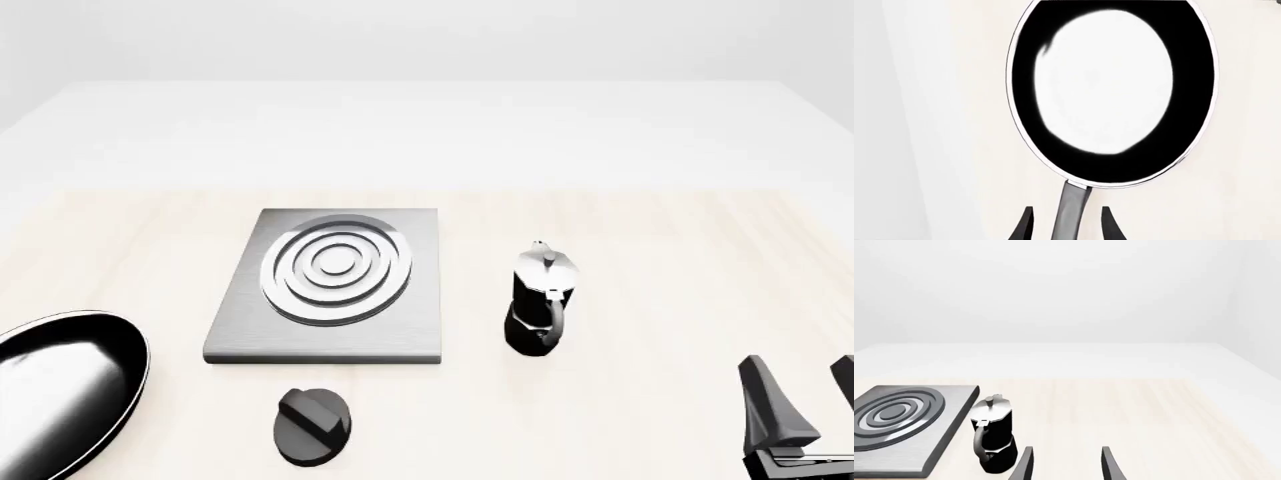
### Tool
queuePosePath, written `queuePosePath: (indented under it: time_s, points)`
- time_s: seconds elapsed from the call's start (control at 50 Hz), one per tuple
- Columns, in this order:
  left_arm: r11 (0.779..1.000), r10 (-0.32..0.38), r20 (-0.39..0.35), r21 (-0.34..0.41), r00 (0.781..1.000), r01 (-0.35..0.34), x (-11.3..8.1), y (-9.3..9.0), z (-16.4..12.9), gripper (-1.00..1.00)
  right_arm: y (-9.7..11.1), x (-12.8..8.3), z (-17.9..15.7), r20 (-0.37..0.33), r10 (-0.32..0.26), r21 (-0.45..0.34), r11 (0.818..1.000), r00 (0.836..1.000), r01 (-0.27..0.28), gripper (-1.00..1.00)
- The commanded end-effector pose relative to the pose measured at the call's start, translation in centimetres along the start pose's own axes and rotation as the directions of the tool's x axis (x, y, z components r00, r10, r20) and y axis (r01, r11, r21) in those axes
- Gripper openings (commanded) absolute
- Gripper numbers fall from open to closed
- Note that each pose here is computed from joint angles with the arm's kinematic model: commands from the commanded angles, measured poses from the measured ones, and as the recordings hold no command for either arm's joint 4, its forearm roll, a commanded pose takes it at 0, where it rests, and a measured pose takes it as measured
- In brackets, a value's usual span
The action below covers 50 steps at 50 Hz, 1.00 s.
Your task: Turn on the stove and put the frying pan on it.
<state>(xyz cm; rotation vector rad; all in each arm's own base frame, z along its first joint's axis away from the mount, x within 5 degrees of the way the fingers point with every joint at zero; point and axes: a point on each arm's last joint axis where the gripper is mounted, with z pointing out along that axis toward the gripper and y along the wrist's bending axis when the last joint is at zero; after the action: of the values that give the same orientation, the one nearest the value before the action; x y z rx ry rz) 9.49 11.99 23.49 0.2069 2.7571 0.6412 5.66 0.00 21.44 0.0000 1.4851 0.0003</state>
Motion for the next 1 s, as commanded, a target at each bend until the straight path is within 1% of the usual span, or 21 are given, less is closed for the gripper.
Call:
queuePosePath:
  time_s: [0.02,0.4,0.58,0.92,1.0]
  points:
    - [1.0,-0.002,-0.019,0.005,1.0,0.003,0.3,0.3,1.0,1.0,0.0,0.0,0.0,0.0,0.0,0.0,1.0,1.0,0.0,1.0]
    - [1.0,0.0,-0.039,0.01,0.999,0.001,0.6,0.8,1.4,1.0,0.0,0.0,0.0,0.0,0.0,0.0,1.0,1.0,0.0,1.0]
    - [1.0,0.003,-0.054,0.013,0.999,-0.003,1.0,1.1,2.3,1.0,0.0,0.0,0.0,0.0,0.0,0.0,1.0,1.0,0.0,1.0]
    - [1.0,0.011,-0.072,0.029,0.997,-0.009,1.5,1.0,3.4,1.0,0.0,0.0,0.0,0.0,0.0,0.0,1.0,1.0,0.0,1.0]
    - [0.999,0.015,-0.085,0.034,0.996,-0.012,1.9,1.1,4.0,1.0,0.0,0.0,0.0,0.0,0.0,0.0,1.0,1.0,0.0,1.0]
